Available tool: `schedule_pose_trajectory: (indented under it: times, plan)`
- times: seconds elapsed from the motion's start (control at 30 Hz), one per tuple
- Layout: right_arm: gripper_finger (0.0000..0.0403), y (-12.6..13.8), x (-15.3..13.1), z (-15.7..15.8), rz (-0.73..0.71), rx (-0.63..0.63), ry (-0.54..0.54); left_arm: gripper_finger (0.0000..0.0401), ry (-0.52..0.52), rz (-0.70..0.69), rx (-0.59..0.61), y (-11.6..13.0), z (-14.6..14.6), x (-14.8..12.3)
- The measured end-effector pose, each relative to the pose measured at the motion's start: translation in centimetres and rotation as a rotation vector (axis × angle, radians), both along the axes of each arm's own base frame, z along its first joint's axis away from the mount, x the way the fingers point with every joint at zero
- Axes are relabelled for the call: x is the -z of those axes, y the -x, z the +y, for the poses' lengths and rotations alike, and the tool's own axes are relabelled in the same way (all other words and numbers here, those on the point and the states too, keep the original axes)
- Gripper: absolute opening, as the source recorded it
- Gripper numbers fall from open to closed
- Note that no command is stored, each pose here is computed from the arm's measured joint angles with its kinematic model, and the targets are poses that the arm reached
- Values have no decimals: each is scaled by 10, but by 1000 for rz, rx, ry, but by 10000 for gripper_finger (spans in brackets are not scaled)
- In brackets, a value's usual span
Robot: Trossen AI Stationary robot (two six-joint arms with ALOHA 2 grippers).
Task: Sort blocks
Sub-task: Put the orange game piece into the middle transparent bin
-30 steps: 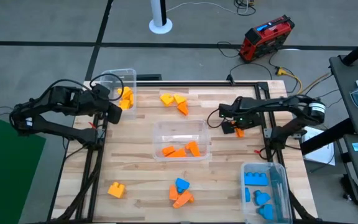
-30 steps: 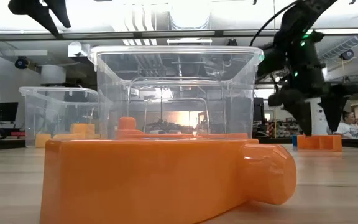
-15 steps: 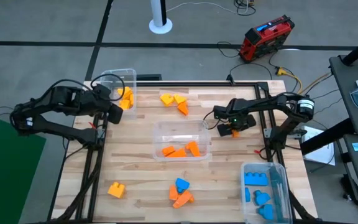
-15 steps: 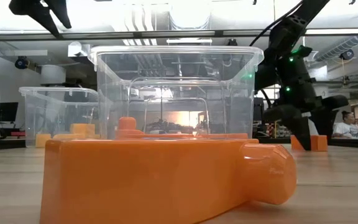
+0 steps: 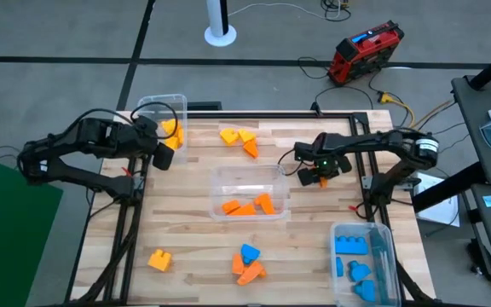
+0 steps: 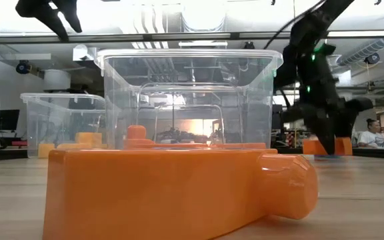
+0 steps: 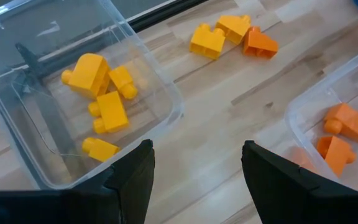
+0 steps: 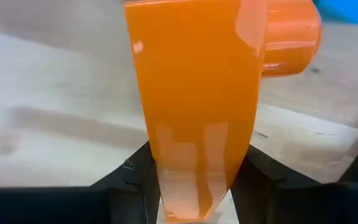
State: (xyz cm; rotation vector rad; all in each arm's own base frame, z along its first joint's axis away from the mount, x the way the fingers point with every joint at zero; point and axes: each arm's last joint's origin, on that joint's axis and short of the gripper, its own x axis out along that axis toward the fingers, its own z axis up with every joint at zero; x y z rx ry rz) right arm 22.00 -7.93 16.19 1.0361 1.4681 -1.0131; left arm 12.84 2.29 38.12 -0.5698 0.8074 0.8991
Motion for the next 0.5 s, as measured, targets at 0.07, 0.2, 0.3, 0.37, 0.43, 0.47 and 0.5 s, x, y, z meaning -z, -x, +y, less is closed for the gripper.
schedule_pose_trajectory:
  times: [0.07, 0.2, 0.3, 0.37, 0.43, 0.47, 0.5]
  plan:
    - [136, -2, -19, 3, -51, -10, 19, 217, 1, 5, 1, -1, 0, 1]
    - [136, -13, -70, 14, -273, -69, 122, 217, 3, 10, 1, -3, 0, 1]
    - [136, -18, -106, 24, -371, -42, 203, 217, 3, 6, 1, -3, 0, 1]
    - [136, -19, -124, 27, -382, -24, 237, 217, 5, 0, -1, -3, 0, 1]
    - [136, -24, -140, 30, -440, -49, 287, 217, 12, -3, 0, -3, 0, 1]
    - [136, -28, -149, 31, -489, -71, 313, 217, 12, -3, -1, -3, 0, 1]
    - [136, -33, -156, 34, -547, -119, 339, 217, 12, -3, 0, -3, 0, 1]
